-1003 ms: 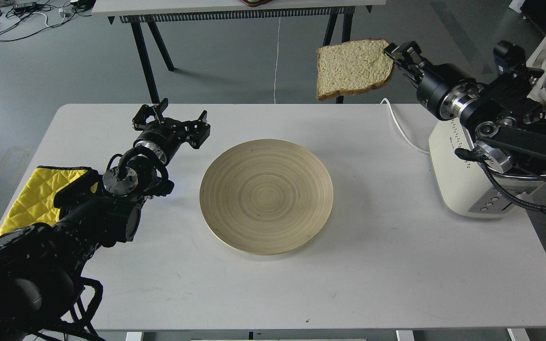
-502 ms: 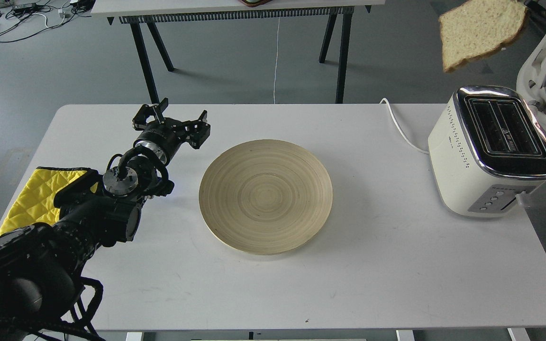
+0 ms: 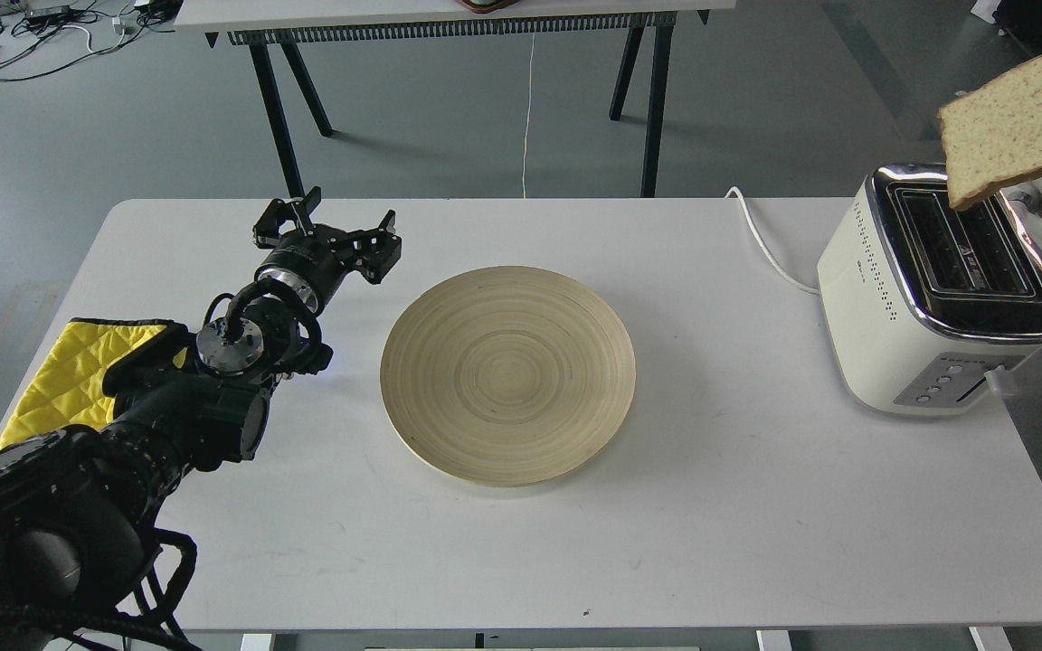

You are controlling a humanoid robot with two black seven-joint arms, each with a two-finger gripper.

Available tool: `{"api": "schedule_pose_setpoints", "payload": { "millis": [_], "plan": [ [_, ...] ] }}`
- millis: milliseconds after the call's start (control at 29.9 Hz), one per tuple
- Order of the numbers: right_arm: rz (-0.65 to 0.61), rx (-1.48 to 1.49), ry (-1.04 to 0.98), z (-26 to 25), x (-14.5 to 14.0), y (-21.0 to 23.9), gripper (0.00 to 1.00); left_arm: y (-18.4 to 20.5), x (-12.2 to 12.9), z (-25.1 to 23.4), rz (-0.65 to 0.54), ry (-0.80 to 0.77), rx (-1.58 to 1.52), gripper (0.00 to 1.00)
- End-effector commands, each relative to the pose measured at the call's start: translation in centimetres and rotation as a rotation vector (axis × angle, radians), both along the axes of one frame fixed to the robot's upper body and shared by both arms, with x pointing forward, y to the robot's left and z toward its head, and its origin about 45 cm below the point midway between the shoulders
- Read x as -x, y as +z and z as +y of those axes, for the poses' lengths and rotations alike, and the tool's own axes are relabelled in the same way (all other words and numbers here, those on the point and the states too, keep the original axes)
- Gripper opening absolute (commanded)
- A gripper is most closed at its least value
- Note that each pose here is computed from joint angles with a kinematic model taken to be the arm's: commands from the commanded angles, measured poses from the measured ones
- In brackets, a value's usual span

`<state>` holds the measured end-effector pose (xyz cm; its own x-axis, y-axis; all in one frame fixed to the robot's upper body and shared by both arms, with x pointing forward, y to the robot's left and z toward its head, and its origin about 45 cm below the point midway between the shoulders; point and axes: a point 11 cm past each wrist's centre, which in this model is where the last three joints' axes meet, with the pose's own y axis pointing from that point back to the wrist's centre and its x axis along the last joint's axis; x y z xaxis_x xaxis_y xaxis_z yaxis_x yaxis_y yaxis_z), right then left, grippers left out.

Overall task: Put bread in toaster with right arm
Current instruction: 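Carry the bread with the right gripper above the toaster slot, then lower the bread into the toaster slot and open the right gripper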

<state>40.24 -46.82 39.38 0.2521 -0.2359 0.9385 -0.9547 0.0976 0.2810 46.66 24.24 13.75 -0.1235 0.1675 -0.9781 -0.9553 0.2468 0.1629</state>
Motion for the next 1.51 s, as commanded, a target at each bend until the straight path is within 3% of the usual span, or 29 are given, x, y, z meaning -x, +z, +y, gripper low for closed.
{"api": "schedule_pose_setpoints", "payload": {
  "millis": [0, 1472],
  "plan": [
    [0.026, -0.011, 0.0, 0.2, 0.5, -0.8, 0.0, 0.0, 0.0, 0.0, 0.0, 0.001, 0.0, 1.0],
    [0.14, -0.004, -0.024, 0.3, 2.1, -4.3, 0.0, 0.0, 0.0, 0.0, 0.0, -0.001, 0.0, 1.0]
  ]
}}
